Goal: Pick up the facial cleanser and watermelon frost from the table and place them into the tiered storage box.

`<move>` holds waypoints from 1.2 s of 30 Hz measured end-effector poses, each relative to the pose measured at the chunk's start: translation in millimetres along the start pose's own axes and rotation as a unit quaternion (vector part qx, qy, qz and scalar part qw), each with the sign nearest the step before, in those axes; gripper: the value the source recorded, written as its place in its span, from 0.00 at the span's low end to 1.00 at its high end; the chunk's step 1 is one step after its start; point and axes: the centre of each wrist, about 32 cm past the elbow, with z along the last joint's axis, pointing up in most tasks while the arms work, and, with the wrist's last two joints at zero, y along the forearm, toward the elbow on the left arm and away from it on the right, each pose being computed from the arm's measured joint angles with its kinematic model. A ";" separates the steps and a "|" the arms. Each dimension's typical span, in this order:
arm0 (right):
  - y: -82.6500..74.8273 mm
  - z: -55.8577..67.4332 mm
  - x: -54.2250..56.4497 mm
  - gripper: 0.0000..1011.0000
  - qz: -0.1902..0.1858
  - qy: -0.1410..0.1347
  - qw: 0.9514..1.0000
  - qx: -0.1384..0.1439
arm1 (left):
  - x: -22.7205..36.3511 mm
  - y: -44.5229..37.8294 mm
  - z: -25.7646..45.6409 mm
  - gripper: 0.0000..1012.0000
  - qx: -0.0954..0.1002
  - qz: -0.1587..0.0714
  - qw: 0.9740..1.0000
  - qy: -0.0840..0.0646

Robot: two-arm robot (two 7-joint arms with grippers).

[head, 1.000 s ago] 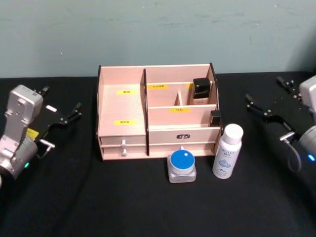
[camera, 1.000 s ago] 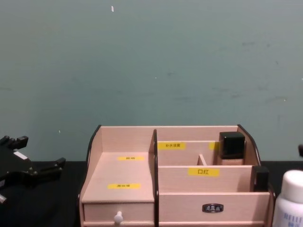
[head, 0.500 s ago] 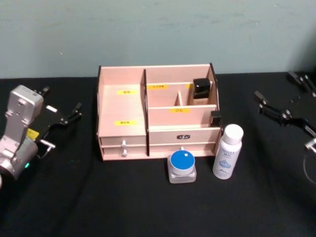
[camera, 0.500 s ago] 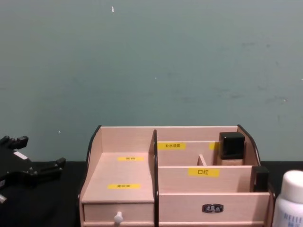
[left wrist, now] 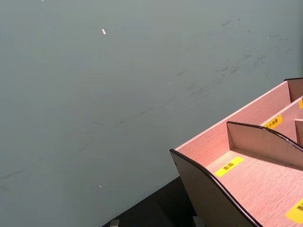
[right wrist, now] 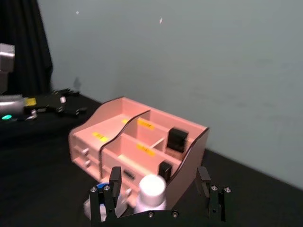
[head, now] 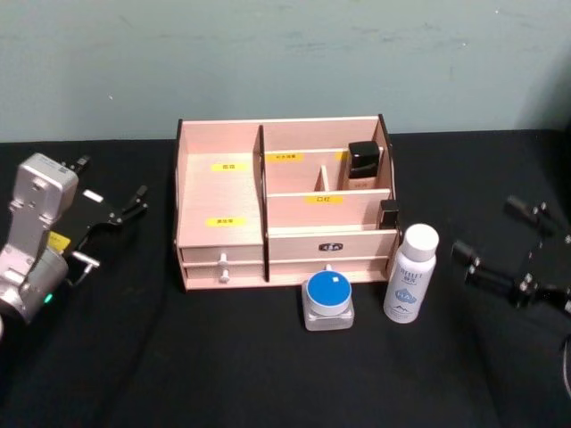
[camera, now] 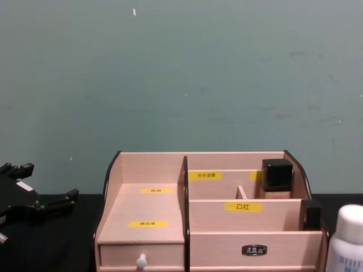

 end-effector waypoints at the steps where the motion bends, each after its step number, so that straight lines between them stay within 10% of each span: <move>1: -1.3 -0.8 -1.0 0.99 0.003 0.003 1.000 -0.004 | 0.0 0.0 0.0 0.99 0.000 0.000 1.000 0.000; 24: 19.0 -42.0 -5.9 0.99 0.005 0.028 0.995 -0.099 | 0.0 0.0 0.0 0.99 0.000 0.000 1.000 0.000; 36: 48.8 -37.4 7.0 0.99 0.011 0.020 0.993 -0.119 | 0.0 0.0 0.0 0.99 0.000 0.000 1.000 0.000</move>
